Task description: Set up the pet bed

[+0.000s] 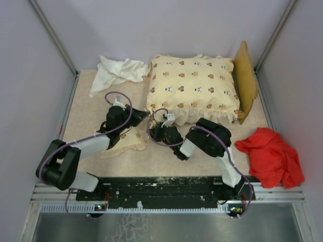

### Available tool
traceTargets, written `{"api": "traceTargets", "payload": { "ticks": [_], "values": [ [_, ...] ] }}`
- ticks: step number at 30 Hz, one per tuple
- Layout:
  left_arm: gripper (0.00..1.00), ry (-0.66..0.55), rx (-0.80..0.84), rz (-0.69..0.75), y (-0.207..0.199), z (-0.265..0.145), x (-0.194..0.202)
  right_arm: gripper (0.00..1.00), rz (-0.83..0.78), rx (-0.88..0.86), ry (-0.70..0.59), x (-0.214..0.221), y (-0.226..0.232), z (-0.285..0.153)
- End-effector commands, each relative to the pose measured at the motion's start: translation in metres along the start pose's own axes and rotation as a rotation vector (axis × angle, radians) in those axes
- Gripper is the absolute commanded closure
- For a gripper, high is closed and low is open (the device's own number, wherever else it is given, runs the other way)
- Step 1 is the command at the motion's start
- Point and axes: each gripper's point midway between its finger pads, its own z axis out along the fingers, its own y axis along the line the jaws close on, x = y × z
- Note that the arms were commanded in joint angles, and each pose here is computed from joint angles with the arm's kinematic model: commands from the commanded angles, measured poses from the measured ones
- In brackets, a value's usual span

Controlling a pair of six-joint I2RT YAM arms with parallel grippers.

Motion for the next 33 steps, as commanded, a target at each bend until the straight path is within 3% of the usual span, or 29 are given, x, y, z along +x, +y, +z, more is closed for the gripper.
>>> {"api": "traceTargets", "payload": {
  "ticks": [1, 9, 15, 22, 24, 33],
  "values": [
    [1.00, -0.056, 0.034, 0.118, -0.014, -0.002, -0.015, 1.00, -0.033, -0.025, -0.048, -0.011, 0.009, -0.001],
    [1.00, -0.305, -0.044, 0.345, -0.045, -0.020, -0.089, 1.00, -0.202, 0.115, -0.056, -0.028, -0.032, -0.028],
    [1.00, -0.345, -0.082, 0.376, -0.043, -0.017, -0.131, 1.00, -0.237, 0.118, -0.042, -0.032, -0.040, -0.024],
    [1.00, -0.408, -0.061, 0.465, -0.080, -0.018, -0.174, 1.00, -0.281, 0.212, -0.011, -0.029, -0.063, -0.022],
    [1.00, -0.422, -0.047, 0.472, -0.089, -0.020, -0.180, 1.00, -0.330, 0.351, 0.010, -0.025, -0.084, -0.028],
    [1.00, -0.365, -0.068, 0.527, -0.094, -0.018, -0.177, 1.00, -0.314, 0.387, 0.017, -0.019, -0.092, -0.038]
  ]
}}
